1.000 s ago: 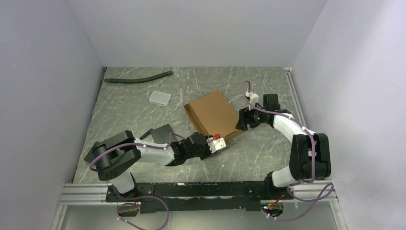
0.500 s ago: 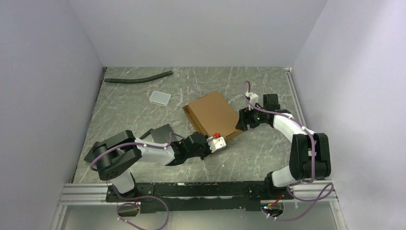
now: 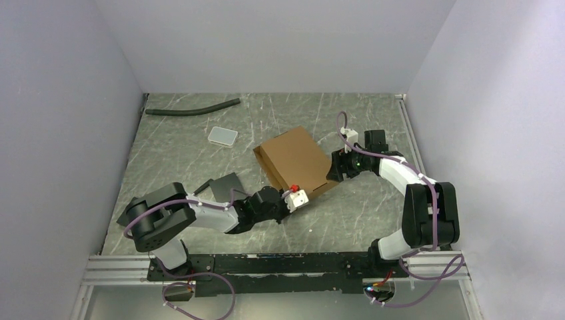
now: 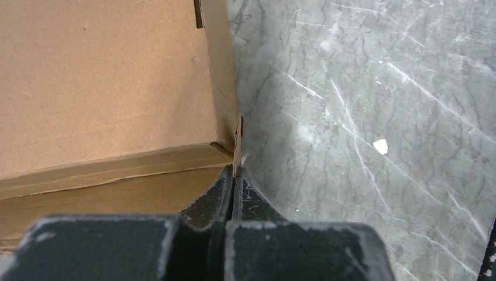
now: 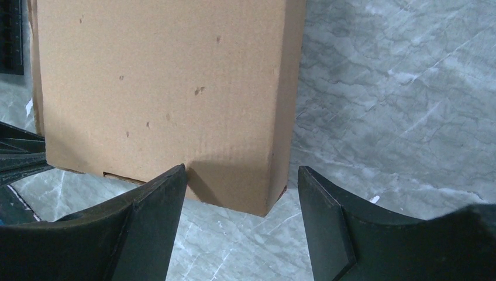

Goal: Fold the paper box

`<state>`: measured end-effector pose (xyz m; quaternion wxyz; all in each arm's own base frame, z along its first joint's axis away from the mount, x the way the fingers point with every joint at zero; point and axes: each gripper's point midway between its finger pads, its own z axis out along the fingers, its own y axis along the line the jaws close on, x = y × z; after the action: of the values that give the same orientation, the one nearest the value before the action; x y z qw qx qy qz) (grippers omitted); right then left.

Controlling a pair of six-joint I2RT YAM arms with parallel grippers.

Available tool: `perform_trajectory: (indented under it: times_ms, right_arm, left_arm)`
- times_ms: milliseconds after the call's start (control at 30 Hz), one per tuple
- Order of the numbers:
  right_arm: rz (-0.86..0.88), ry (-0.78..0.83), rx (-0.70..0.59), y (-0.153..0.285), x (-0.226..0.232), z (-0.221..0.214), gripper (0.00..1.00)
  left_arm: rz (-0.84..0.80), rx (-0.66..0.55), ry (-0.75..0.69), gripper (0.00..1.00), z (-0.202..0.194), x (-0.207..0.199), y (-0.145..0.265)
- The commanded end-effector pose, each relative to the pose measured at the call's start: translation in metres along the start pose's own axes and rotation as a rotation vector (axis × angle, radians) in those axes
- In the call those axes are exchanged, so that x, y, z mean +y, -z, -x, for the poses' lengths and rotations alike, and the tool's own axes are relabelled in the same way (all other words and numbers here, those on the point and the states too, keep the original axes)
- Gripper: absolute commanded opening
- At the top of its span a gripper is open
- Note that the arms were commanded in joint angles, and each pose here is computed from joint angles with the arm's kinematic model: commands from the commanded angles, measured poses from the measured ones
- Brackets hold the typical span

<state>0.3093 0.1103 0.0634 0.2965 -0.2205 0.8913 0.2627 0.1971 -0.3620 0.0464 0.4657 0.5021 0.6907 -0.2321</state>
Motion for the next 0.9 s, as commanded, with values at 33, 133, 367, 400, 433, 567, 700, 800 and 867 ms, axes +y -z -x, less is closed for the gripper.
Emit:
perform_trajectory:
  times_ms: [33, 133, 367, 400, 433, 567, 700, 800, 867]
  right_arm:
    - [-0.07, 0.014, 0.014, -0.003, -0.016, 0.003, 0.72]
    - [-0.075, 0.009, 0.024, -0.004, -0.018, 0.001, 0.71]
    - [-0.075, 0.006, 0.029, -0.005, -0.019, 0.0, 0.7]
    - [-0.072, 0.005, 0.029, -0.005, -0.018, 0.0, 0.7]
    - [-0.07, 0.005, 0.029, -0.005, -0.018, 0.0, 0.7]
    - [-0.063, 0.006, 0.026, -0.005, -0.017, 0.001, 0.7]
    - [-0.059, 0.006, 0.027, -0.006, -0.016, 0.001, 0.7]
    - [-0.058, 0.006, 0.026, -0.005, -0.016, 0.001, 0.7]
    - [-0.055, 0.006, 0.025, -0.005, -0.015, 0.001, 0.7]
  left_arm:
    - [0.002, -0.013, 0.044, 0.0, -0.004, -0.002, 0.008]
    - [0.004, -0.022, 0.049, 0.0, -0.005, -0.002, 0.009]
    - [0.007, -0.035, 0.068, 0.0, -0.011, -0.003, 0.011]
    - [0.008, -0.041, 0.072, 0.03, -0.01, -0.004, 0.01]
    - [0.008, -0.043, 0.075, 0.1, -0.01, -0.004, 0.01]
    - [0.004, -0.057, 0.068, 0.19, 0.001, -0.003, 0.005]
    - [-0.005, -0.069, 0.048, 0.24, 0.014, -0.001, -0.001]
    - [-0.009, -0.079, 0.035, 0.26, 0.023, 0.0, -0.004]
    - [-0.015, -0.083, 0.029, 0.27, 0.027, 0.0, -0.006]
